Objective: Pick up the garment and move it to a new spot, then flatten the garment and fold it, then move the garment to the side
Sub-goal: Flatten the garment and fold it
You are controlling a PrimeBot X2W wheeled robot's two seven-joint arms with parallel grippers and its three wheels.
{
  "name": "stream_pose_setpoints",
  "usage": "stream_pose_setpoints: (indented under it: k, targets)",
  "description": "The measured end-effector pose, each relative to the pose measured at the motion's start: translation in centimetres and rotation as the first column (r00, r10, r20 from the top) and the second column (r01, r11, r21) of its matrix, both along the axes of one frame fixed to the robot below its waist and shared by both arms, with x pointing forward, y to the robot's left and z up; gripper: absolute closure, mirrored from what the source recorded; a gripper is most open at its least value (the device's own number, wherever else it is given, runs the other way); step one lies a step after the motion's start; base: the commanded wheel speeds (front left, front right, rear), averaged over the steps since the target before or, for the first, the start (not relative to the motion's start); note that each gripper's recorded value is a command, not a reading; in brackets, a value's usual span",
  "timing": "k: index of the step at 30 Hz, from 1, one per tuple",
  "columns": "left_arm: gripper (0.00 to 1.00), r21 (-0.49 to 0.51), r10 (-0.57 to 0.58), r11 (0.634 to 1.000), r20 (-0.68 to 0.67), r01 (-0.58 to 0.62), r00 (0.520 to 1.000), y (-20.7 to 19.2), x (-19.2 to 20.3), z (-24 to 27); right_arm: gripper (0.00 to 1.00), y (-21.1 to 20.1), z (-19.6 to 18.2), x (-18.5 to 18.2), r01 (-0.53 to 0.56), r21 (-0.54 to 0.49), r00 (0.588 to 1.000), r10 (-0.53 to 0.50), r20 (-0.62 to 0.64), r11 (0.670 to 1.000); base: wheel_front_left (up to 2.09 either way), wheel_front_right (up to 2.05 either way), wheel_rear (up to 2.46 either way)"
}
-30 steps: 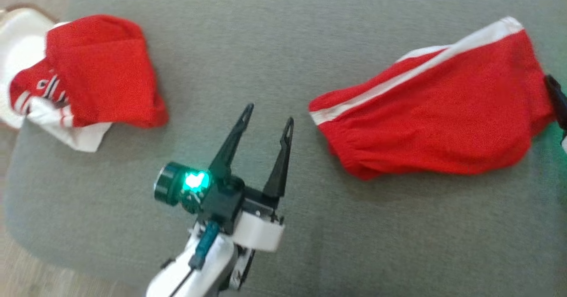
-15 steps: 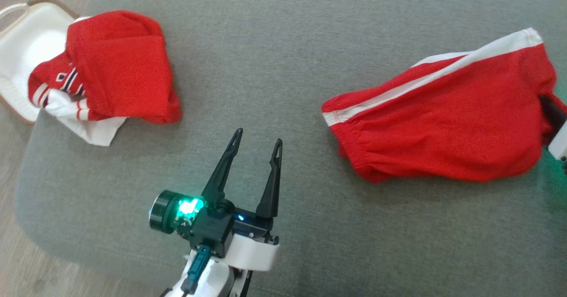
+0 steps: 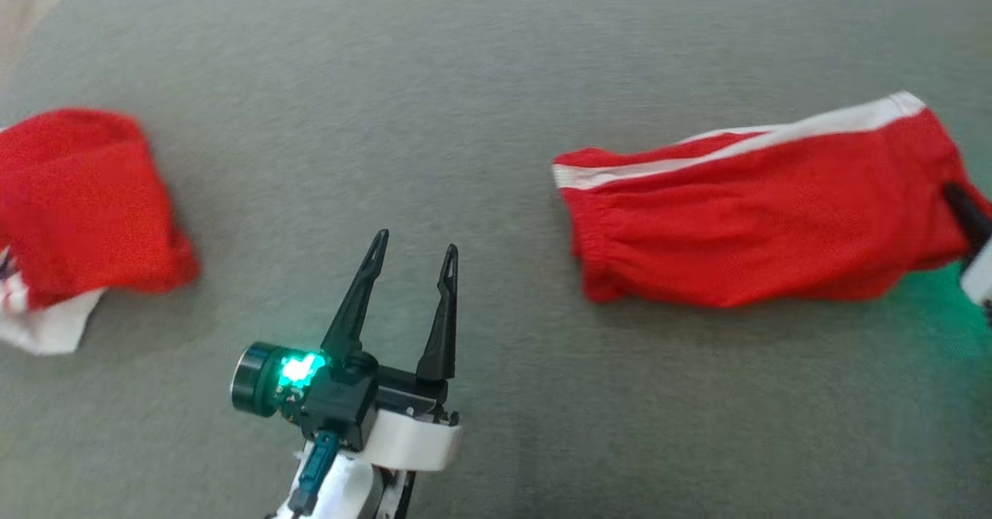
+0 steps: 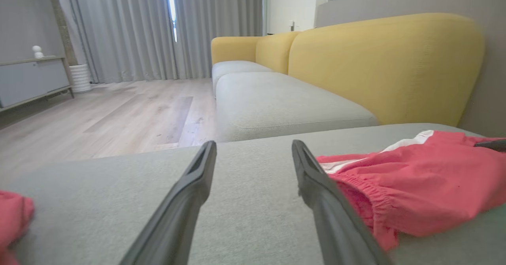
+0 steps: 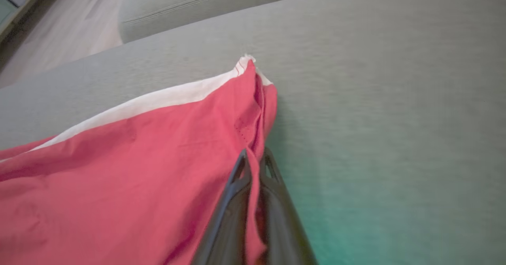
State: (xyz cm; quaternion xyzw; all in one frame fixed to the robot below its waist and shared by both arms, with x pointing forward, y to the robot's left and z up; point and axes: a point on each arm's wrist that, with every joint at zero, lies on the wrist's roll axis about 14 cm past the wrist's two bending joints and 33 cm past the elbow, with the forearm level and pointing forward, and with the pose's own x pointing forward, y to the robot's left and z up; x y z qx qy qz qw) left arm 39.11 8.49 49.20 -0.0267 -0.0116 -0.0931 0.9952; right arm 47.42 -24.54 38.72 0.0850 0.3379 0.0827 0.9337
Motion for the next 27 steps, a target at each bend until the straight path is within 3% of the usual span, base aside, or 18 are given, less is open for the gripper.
stream_pose_setpoints:
  k: [6,14,21,27]
  targets:
    - [0.0,-0.021,-0.105,0.994,0.013,0.105,0.994,-3.3,0.5,0.2,1.0,-7.2,1.5,-3.8,0.154,-0.056,0.988,-0.153,0.023,0.986,0.0,0.0,0.0]
    - [0.0,-0.024,-0.176,0.984,0.02,0.176,0.984,-5.3,0.2,0.4,1.0,-8.7,3.9,-4.7,0.21,-0.04,0.97,-0.203,0.131,0.977,0.0,0.0,0.0]
    - [0.0,-0.014,-0.157,0.987,0.002,0.157,0.988,-4.4,-1.3,0.0,1.0,-4.8,6.9,-3.1,0.085,-0.024,0.965,-0.076,0.249,0.996,0.0,0.0,0.0]
    - [0.0,-0.014,-0.126,0.992,-0.003,0.126,0.992,-3.4,-2.6,0.1,1.0,2.0,10.8,-1.6,-0.128,-0.03,0.924,0.13,0.361,0.991,0.0,0.0,0.0]
